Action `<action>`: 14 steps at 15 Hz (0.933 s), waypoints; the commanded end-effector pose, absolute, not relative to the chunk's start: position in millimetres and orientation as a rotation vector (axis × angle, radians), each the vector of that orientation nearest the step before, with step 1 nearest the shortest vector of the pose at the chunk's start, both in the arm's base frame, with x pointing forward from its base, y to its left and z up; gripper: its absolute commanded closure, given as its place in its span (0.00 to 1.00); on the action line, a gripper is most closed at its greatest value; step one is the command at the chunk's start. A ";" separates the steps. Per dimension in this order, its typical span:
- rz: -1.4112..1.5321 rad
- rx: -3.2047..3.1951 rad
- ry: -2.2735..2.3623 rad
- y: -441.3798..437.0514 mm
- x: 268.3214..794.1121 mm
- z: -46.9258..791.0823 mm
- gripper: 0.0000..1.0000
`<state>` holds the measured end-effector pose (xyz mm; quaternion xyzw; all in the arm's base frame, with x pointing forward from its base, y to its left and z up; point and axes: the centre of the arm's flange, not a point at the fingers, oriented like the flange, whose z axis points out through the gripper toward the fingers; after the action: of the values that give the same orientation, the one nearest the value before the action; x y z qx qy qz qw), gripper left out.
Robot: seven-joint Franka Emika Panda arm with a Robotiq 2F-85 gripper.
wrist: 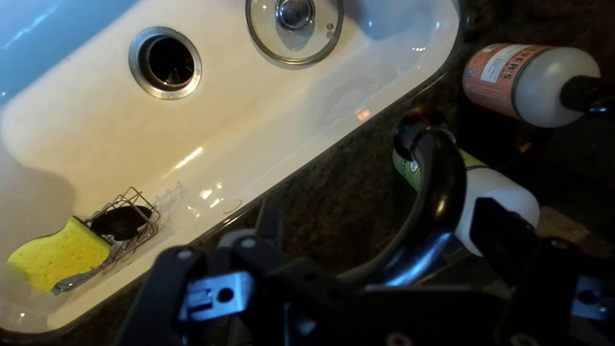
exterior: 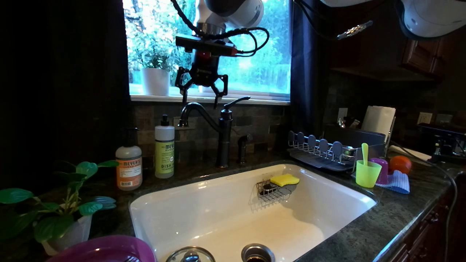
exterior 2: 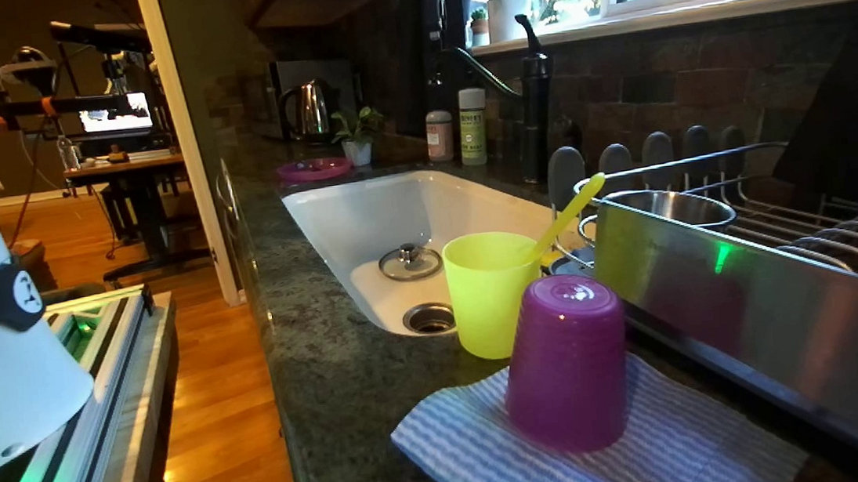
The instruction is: Move the kitchen faucet to the right
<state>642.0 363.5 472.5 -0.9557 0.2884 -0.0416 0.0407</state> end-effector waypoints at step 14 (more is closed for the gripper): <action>0.391 -2.943 1.037 335.4 600.1 463.3 0.00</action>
<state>615.7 335.0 454.1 -0.9215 0.3680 0.1222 -0.0227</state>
